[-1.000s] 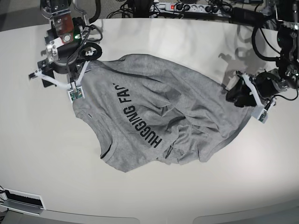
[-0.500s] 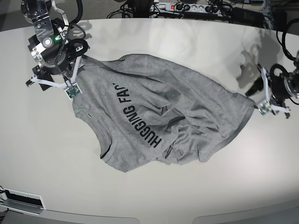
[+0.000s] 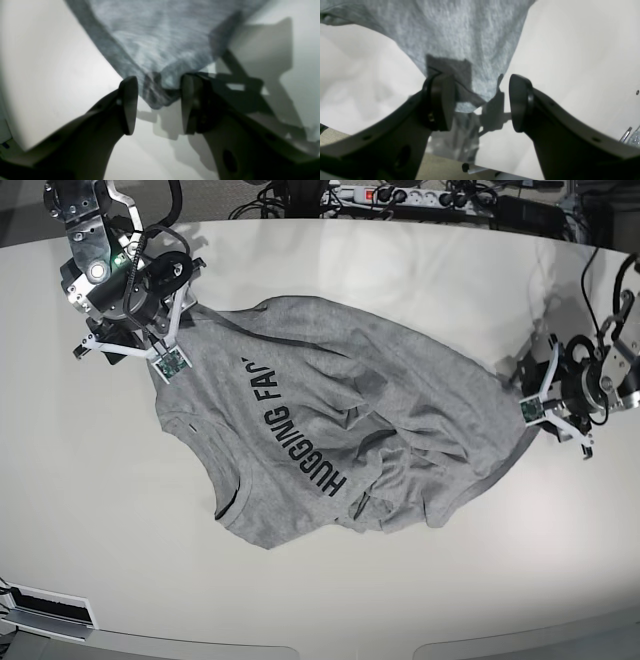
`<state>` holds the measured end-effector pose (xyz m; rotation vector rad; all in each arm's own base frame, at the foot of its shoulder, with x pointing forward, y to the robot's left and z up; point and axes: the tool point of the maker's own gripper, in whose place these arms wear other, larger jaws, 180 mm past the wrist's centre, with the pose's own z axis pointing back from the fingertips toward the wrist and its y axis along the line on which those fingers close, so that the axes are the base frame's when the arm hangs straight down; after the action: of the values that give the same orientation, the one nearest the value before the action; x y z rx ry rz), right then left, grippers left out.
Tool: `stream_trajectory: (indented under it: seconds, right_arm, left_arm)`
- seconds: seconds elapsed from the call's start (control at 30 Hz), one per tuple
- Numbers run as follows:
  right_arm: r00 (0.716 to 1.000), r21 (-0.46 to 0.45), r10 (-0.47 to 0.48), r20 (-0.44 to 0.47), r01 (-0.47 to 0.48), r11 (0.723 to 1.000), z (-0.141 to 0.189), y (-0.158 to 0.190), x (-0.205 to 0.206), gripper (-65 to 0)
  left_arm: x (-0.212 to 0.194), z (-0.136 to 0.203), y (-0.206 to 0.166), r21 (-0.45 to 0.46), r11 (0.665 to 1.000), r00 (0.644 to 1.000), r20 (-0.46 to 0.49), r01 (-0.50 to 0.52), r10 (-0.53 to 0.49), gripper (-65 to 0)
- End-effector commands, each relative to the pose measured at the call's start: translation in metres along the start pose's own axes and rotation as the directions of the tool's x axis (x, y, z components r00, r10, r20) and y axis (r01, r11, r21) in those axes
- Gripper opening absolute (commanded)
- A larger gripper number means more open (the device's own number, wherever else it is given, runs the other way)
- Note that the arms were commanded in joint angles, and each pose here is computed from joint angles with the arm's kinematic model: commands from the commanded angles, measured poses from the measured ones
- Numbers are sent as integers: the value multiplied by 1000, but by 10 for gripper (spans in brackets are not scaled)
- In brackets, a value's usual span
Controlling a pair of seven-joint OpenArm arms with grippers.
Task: Layout the t-shirt on the table in an organized manner, then fold the t-shirt properly
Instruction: 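Grasp opposite edges of the t-shirt with both grippers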
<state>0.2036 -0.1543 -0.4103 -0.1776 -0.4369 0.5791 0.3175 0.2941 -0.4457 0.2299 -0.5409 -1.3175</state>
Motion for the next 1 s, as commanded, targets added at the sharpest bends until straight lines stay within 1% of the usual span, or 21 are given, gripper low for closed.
stream_trajectory:
  seconds: [0.0, 0.03, 0.07, 0.17, 0.2, 0.27, 0.37, 0.4, 0.43, 0.47, 0.53, 0.63, 0.7, 0.87, 0.97]
  right_arm:
    - [1000, -20, 13, 24, -12, 1000, 4, -7, 6, -294]
    - [999, -13, 22, 24, -21, 1000, 4, -6, 6, -294]
    - [999, 1, 30, 21, -30, 1000, 4, -3, 6, -294]
    - [999, 71, 47, 27, -49, 996, 4, 9, 6, -294]
    - [998, 94, 56, 34, -59, 994, 5, 14, 7, -294]
    - [995, 154, 78, 56, -86, 984, 6, 25, 10, -294]
    - [983, 285, 133, 125, -164, 944, 13, 50, 16, -294]
    - [978, 308, 145, 148, -184, 933, 14, 55, 19, -294]
    - [974, 311, 150, 170, -197, 930, 15, 57, 22, -294]
    - [971, 301, 149, 188, -201, 932, 15, 56, 25, -294]
    - [965, 262, 147, 216, -202, 944, 12, 50, 30, -294]
    - [970, 186, 139, 201, -178, 966, 0, 36, 27, -294]
    - [976, 161, 136, 171, -164, 973, -6, 31, 20, -294]
    - [978, 189, 144, 150, -172, 967, -14, 36, 11, -294]
    - [984, 205, 132, 121, -155, 966, -25, 38, -1, -295]
  left_arm:
    - [-5, 4, 16, 27, 1000, 1000, -7, 5, -5, -357]
    - [-6, 1, 17, 24, 1000, 1000, -11, 2, -1, -383]
    - [-8, -2, 18, 22, 1000, 1000, -18, -7, 7, -433]
    - [-5, -11, 21, 24, 998, 998, -14, -57, 57, -645]
    - [-3, -13, 21, 25, 997, 997, -7, -75, 75, -650]
    - [1, -16, 19, 26, 997, 997, 1, -78, 78, -650]
    - [6, -18, 18, 23, 997, 997, 5, -79, 79, -650]
    - [6, -18, 18, 24, 997, 997, 0, -77, 77, -650]
    - [6, -18, 18, 25, 997, 997, -3, -75, 75, -650]
    - [5, -18, 19, 27, 997, 997, -12, -73, 73, -650]
    - [1, -17, 20, 29, 997, 996, -45, -70, 71, -650]
    - [-5, -17, 19, 30, 995, 992, -81, -93, 95, -650]
    - [-7, -15, 19, 31, 992, 989, -83, -121, 123, -650]
    - [-5, -13, 21, 28, 991, 989, -73, -127, 129, -650]
    - [-2, -13, 17, 3, 992, 990, -72, -123, 123, -650]
